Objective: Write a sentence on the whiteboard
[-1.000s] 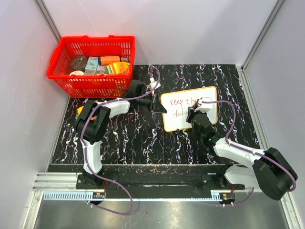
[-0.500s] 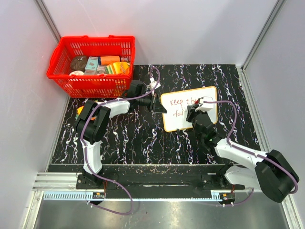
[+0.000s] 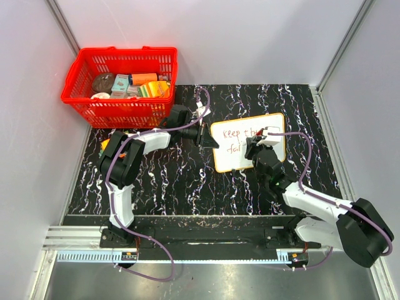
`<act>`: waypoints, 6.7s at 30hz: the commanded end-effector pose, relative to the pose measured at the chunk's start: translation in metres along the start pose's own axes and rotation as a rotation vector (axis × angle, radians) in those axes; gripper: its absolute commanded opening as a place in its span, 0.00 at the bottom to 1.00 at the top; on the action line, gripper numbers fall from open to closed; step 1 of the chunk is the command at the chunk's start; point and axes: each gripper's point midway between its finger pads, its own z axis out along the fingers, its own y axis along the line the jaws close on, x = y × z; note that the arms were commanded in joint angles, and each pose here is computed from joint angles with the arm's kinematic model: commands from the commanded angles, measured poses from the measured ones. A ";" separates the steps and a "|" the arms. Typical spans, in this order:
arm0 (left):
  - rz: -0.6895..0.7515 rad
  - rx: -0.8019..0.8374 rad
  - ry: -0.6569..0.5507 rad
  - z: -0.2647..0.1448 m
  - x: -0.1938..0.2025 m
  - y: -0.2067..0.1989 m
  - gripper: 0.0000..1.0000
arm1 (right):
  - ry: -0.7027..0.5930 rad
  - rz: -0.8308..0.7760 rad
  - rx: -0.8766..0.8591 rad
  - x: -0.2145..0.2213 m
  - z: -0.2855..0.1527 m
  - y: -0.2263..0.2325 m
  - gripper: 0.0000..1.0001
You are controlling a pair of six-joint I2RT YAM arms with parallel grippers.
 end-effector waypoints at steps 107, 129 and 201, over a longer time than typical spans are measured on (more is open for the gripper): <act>-0.002 -0.092 0.118 0.010 0.055 0.030 0.00 | -0.070 0.008 0.029 -0.014 0.016 0.004 0.00; -0.002 -0.092 0.118 0.010 0.055 0.030 0.00 | -0.061 0.013 0.036 -0.008 0.018 0.003 0.00; 0.002 -0.092 0.116 0.010 0.054 0.029 0.00 | -0.095 -0.022 0.076 -0.043 0.027 -0.009 0.00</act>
